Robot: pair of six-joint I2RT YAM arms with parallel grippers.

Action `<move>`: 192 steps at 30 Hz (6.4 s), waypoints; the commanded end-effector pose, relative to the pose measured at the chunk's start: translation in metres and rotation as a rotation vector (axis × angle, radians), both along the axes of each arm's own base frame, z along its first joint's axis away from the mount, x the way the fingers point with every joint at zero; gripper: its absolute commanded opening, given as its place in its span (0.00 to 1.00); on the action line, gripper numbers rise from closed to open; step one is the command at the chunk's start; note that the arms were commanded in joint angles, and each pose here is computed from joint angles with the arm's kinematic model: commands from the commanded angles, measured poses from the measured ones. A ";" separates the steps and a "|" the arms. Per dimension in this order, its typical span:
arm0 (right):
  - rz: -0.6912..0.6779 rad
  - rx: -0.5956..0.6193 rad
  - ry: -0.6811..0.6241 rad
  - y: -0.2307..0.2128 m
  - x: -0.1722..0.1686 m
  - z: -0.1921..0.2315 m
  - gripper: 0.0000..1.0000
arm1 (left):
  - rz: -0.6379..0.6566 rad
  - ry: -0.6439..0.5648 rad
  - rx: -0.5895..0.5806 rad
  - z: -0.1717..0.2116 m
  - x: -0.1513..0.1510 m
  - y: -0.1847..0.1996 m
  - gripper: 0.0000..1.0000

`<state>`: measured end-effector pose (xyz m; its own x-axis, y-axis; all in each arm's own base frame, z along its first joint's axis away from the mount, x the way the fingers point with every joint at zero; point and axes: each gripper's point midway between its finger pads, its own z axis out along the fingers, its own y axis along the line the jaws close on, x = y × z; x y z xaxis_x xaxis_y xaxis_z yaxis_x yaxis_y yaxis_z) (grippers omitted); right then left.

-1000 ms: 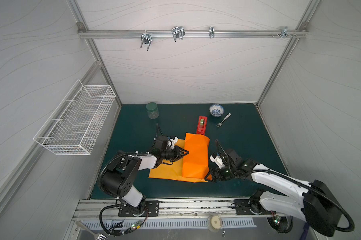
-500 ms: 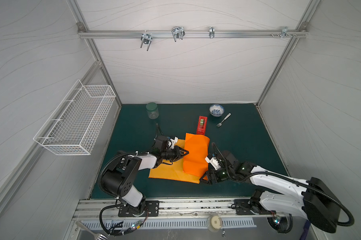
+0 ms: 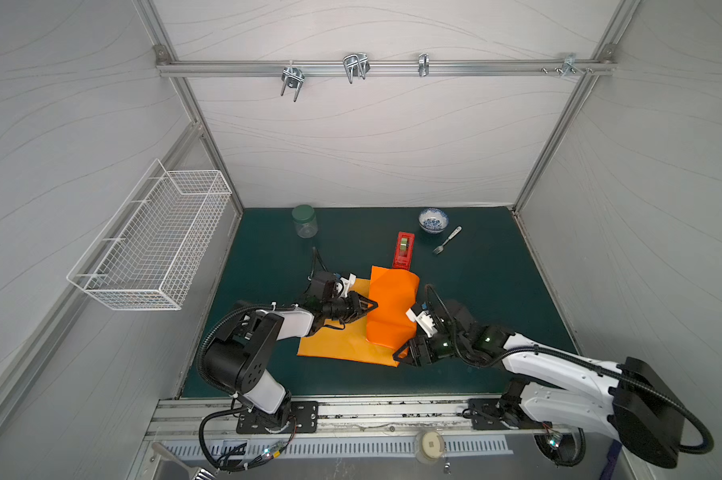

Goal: Wrap the gift box in paper

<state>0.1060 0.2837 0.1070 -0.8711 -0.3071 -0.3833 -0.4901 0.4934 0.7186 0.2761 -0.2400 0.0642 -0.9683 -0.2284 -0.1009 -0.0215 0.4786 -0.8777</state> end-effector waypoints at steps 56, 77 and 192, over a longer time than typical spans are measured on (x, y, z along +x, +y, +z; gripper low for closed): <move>-0.369 -0.642 -0.561 -0.093 0.035 -0.035 0.59 | 0.067 0.262 0.216 -0.077 -0.033 0.031 0.04; -0.110 -0.198 -0.512 -0.044 0.005 0.008 0.83 | 0.060 0.259 0.217 -0.074 -0.031 0.030 0.02; -0.131 -0.280 -0.404 -0.068 -0.003 -0.014 0.89 | 0.039 0.260 0.224 -0.073 -0.027 0.027 0.00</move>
<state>0.1126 0.2129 0.0803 -0.7091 -0.2965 -0.6397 -0.5622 0.7853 0.2593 0.2797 -0.2447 0.0638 -0.9806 -0.1788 -0.0809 -0.0136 0.4732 -0.8809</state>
